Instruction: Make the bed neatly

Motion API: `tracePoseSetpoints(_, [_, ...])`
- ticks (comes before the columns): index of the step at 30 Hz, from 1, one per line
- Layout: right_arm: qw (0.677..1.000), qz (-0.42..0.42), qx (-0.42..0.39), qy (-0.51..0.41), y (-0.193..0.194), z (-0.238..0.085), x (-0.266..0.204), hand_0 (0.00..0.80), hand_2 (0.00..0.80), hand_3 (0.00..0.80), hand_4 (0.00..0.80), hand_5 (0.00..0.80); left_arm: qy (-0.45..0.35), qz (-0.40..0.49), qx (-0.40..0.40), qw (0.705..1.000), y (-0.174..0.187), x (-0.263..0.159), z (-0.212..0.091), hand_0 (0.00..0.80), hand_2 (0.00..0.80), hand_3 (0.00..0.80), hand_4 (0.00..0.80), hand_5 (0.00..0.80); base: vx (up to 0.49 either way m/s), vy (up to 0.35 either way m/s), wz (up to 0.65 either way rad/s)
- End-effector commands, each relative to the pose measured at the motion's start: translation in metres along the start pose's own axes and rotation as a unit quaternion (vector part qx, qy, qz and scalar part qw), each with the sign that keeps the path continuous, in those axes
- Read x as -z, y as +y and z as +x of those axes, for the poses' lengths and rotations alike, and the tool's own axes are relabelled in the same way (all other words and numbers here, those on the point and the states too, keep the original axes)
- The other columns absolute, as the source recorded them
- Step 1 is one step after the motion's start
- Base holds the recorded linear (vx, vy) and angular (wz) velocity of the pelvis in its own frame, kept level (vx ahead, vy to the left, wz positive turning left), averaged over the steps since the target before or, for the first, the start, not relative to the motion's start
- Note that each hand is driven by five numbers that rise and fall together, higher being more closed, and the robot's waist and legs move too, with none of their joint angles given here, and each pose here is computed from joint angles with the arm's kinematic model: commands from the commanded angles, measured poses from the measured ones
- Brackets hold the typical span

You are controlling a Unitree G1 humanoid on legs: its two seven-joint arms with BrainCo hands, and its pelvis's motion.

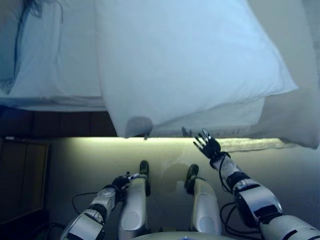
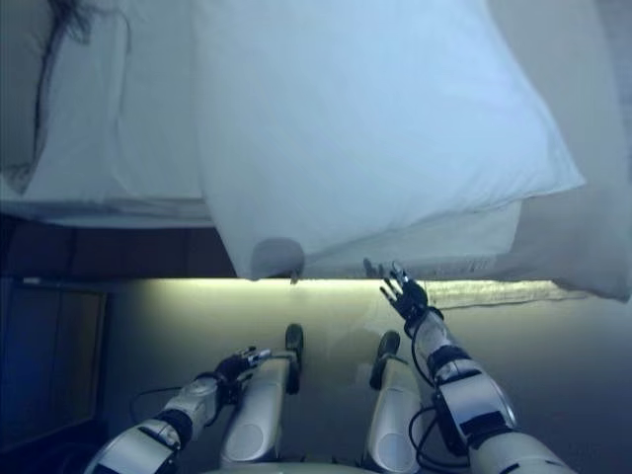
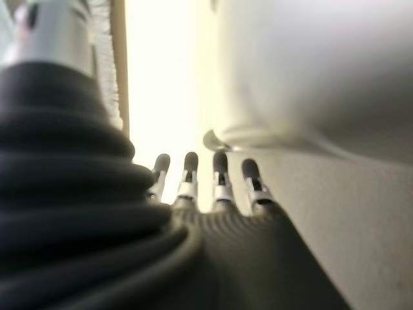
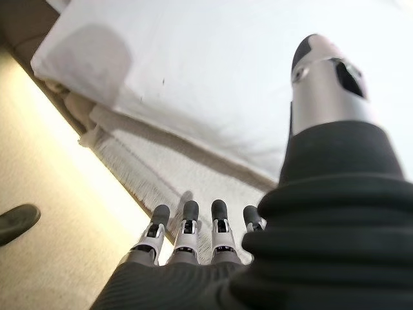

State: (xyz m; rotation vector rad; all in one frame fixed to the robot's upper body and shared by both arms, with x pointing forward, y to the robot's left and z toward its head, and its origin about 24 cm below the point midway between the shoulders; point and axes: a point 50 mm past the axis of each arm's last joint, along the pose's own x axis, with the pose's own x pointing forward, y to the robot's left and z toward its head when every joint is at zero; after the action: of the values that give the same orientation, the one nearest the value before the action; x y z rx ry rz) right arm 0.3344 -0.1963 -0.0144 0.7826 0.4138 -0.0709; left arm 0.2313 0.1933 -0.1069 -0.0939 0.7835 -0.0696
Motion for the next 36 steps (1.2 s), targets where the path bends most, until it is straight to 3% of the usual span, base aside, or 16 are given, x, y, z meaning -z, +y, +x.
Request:
tracePoseSetpoints(1, [0.999,-0.012,0.004,-0.034,-0.003,-0.003,-0.027,0.0,0.0,0.0,0.0,0.0,-0.054,-0.061,0.013,0.997,0.0,-0.012,-0.002,0.0,0.0,0.0,0.0,0.0,-0.058,-0.006,0.1])
tracePoseSetpoints(8, [0.993,-0.055,0.007,-0.108,0.017,-0.002,-0.091,0.0,0.0,0.0,0.0,0.0,-0.105,-0.097,0.017,0.99,-0.006,-0.033,-0.002,0.0,0.0,0.0,0.0,0.0,-0.016,-0.008,0.05])
tracePoseSetpoints(18, [0.971,-0.137,-0.002,-0.196,0.052,-0.015,-0.166,0.0,0.0,0.0,0.0,0.0,-0.146,-0.154,0.014,0.977,0.002,-0.027,-0.012,0.0,0.0,0.0,0.0,0.0,0.0,0.003,0.04])
tracePoseSetpoints(36, [0.932,-0.189,-0.054,-0.303,0.129,-0.05,-0.251,0.0,0.0,0.0,0.0,0.0,-0.143,-0.175,0.007,0.974,0.018,0.0,-0.027,0.0,0.0,0.0,0.0,0.0,0.015,0.006,0.03])
